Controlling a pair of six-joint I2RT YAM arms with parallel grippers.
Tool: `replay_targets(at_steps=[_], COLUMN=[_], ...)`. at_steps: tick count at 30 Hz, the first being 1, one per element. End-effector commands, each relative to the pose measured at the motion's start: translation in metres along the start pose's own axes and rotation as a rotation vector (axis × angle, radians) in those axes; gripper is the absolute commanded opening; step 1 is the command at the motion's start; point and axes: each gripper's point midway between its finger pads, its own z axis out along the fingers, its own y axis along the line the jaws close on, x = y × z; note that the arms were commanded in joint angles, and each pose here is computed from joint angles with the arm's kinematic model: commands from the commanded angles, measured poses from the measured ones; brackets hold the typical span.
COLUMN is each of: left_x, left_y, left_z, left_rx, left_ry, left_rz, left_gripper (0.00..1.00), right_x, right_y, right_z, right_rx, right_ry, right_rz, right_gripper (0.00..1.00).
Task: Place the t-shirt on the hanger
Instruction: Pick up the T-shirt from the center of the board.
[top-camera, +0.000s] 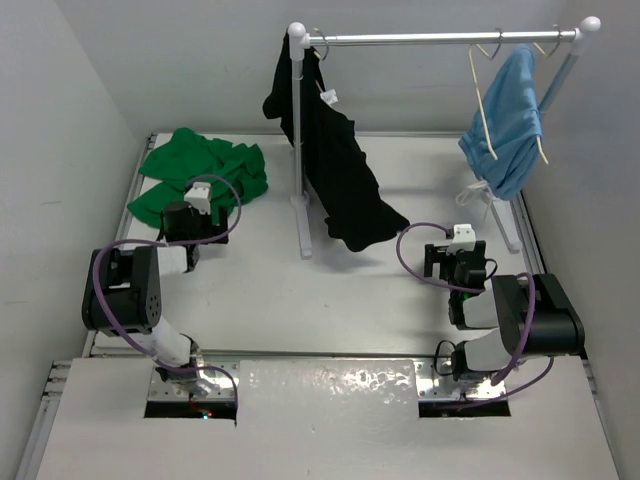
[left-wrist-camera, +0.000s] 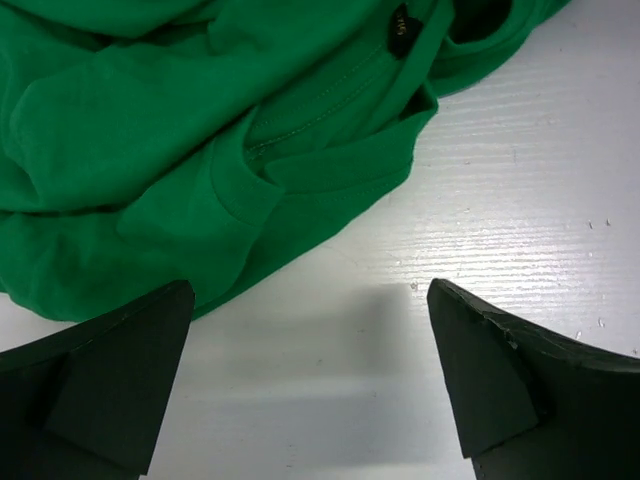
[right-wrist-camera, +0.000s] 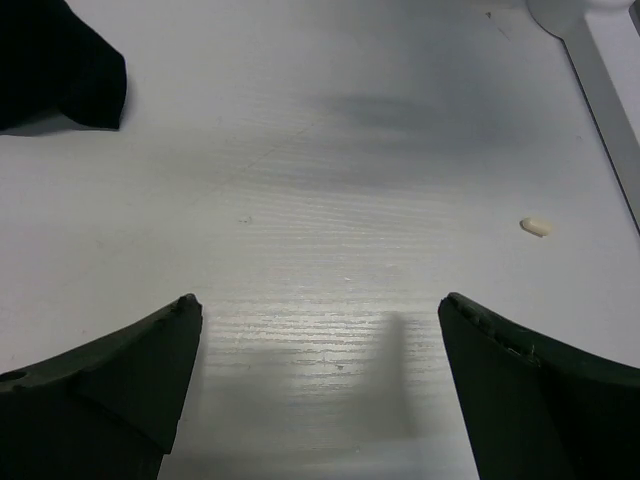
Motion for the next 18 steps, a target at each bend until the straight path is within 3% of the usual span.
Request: replay_targets(at_steps=[1, 11, 15, 16, 17, 18], left_x=[-0.023, -0.053, -0.094, -0.095, -0.053, -0.073], left_y=[0.009, 0.003, 0.041, 0.040, 0.028, 0.024], left_z=[0.003, -0.009, -0.009, -0.005, 0.008, 0.017], left_rx=[-0.010, 0.083, -0.072, -0.042, 0.051, 0.124], left_ry=[-0.050, -0.095, -0.089, -0.063, 0.108, 0.109], left_rz=[-0.042, 0.027, 0.173, 0.208, 0.224, 0.283], left_gripper=[1.00, 0.98, 1.00, 1.00, 1.00, 1.00], right_x=[-0.017, -0.018, -0.018, -0.018, -0.018, -0.018], right_y=[-0.001, 0.000, -0.001, 0.000, 0.000, 0.000], right_z=[0.004, 0.004, 0.004, 0.004, 0.004, 0.004], right_rx=[0.004, 0.002, 0.002, 0.003, 0.002, 0.003], right_ry=[-0.061, -0.063, -0.063, -0.065, -0.063, -0.065], right_rz=[0.006, 0.005, 0.005, 0.006, 0.006, 0.006], right_gripper=[0.99, 0.99, 0.99, 0.99, 0.99, 0.99])
